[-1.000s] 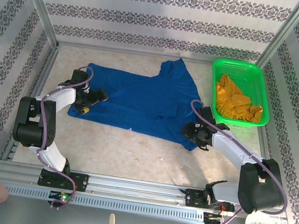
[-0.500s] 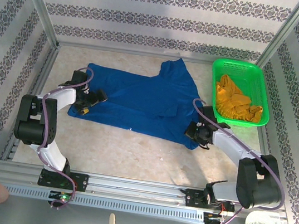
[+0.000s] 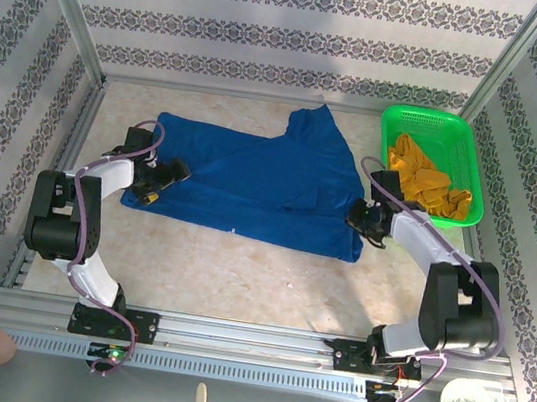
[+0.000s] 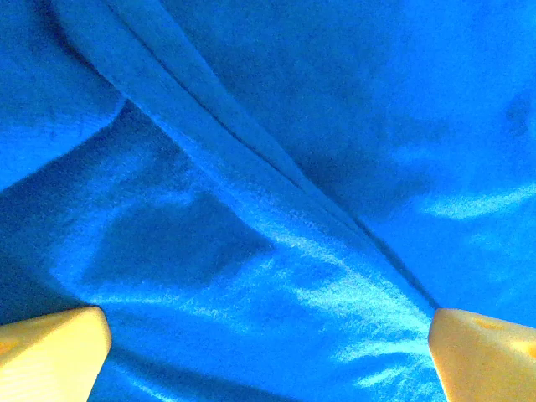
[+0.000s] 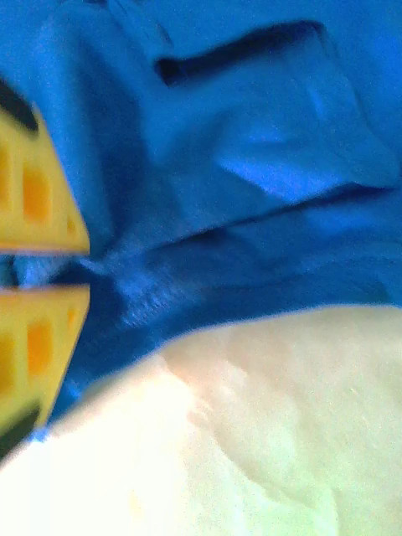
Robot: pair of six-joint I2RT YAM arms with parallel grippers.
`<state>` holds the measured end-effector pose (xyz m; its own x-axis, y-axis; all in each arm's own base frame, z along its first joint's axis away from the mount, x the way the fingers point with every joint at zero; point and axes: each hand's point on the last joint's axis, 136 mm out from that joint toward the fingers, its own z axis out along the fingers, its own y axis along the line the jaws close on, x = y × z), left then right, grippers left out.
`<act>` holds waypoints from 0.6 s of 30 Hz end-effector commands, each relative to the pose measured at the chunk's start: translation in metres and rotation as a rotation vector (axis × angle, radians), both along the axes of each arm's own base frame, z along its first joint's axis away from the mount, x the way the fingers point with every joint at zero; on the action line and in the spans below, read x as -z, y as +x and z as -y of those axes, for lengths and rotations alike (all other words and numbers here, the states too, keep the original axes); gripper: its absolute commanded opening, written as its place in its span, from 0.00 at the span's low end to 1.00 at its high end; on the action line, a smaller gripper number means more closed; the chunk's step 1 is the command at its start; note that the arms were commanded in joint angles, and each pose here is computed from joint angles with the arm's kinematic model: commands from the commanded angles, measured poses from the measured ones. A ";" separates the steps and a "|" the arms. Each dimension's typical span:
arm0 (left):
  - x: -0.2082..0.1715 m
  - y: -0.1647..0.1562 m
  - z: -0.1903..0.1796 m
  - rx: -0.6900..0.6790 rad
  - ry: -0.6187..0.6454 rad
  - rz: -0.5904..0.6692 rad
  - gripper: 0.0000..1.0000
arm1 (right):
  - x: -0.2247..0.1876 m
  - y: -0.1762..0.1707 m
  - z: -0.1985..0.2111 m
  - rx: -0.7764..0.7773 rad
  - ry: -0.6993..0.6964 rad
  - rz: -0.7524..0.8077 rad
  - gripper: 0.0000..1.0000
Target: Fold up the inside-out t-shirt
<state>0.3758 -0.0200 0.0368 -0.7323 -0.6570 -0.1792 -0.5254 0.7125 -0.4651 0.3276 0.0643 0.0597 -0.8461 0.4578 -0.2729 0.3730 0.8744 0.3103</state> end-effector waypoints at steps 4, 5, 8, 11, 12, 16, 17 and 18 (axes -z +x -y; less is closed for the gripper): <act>0.009 -0.011 -0.006 0.007 0.004 -0.053 1.00 | -0.022 -0.006 0.020 0.005 -0.095 0.024 0.57; 0.000 -0.009 -0.005 0.011 0.000 -0.038 1.00 | -0.027 -0.012 0.018 0.009 -0.078 0.037 0.57; -0.032 -0.003 0.000 0.028 -0.027 0.026 1.00 | -0.031 -0.031 0.013 0.025 -0.023 0.061 0.59; -0.054 -0.001 0.006 0.043 -0.056 0.066 1.00 | -0.019 -0.050 0.009 0.045 0.018 0.053 0.60; -0.056 0.000 0.008 0.045 -0.068 0.071 1.00 | -0.014 -0.054 0.006 0.048 0.030 0.047 0.60; -0.046 0.005 0.012 0.041 -0.100 0.053 1.00 | 0.008 -0.057 -0.004 0.038 0.039 0.007 0.60; -0.039 0.006 0.012 0.034 -0.106 0.041 1.00 | 0.013 -0.056 -0.007 0.028 0.031 -0.007 0.60; -0.033 0.007 0.011 0.030 -0.104 0.034 1.00 | 0.015 -0.054 -0.010 0.016 0.017 -0.014 0.60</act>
<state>0.3847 -0.0300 0.0851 -0.7433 -0.6412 -0.1907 -0.4566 0.6947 -0.5558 0.2664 0.0653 0.0503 -0.8428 0.4743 -0.2544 0.3924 0.8650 0.3126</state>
